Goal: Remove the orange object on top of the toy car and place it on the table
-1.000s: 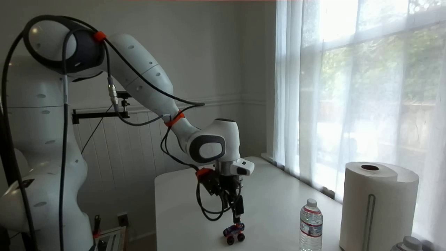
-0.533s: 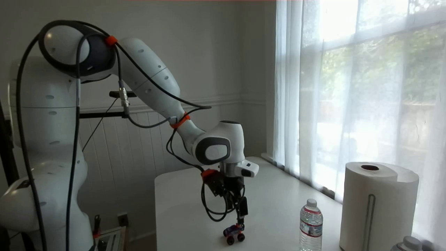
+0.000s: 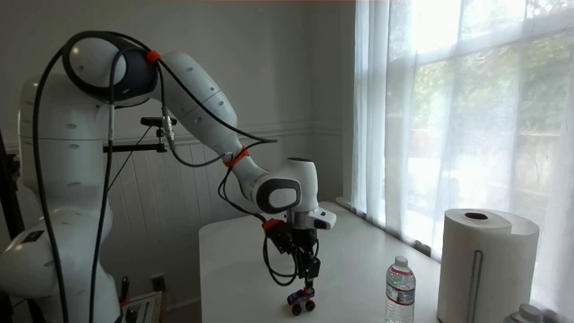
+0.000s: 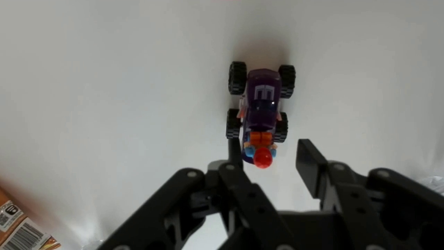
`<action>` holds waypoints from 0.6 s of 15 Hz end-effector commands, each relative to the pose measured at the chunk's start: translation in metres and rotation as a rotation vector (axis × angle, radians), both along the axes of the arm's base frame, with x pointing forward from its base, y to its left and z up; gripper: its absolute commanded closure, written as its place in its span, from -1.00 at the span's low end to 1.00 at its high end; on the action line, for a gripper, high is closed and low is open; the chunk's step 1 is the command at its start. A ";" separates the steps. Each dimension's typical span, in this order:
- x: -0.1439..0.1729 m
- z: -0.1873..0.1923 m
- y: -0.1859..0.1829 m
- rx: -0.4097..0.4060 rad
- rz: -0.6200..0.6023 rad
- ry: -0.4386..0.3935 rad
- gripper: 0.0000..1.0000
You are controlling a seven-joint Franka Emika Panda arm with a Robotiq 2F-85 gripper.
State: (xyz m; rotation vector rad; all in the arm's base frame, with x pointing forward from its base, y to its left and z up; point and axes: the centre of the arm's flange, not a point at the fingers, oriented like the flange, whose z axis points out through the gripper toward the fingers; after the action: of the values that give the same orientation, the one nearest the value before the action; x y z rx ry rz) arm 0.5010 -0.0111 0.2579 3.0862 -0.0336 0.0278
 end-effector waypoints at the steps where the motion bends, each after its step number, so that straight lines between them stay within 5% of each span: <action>1: 0.006 -0.004 0.002 -0.002 -0.005 -0.005 0.02; 6: 0.009 -0.004 0.001 -0.004 0.002 -0.005 0.02; 9: 0.011 -0.003 0.002 -0.005 0.006 -0.005 0.28</action>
State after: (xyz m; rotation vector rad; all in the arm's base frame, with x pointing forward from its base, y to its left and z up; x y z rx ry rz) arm 0.5062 -0.0109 0.2565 3.0856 -0.0314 0.0303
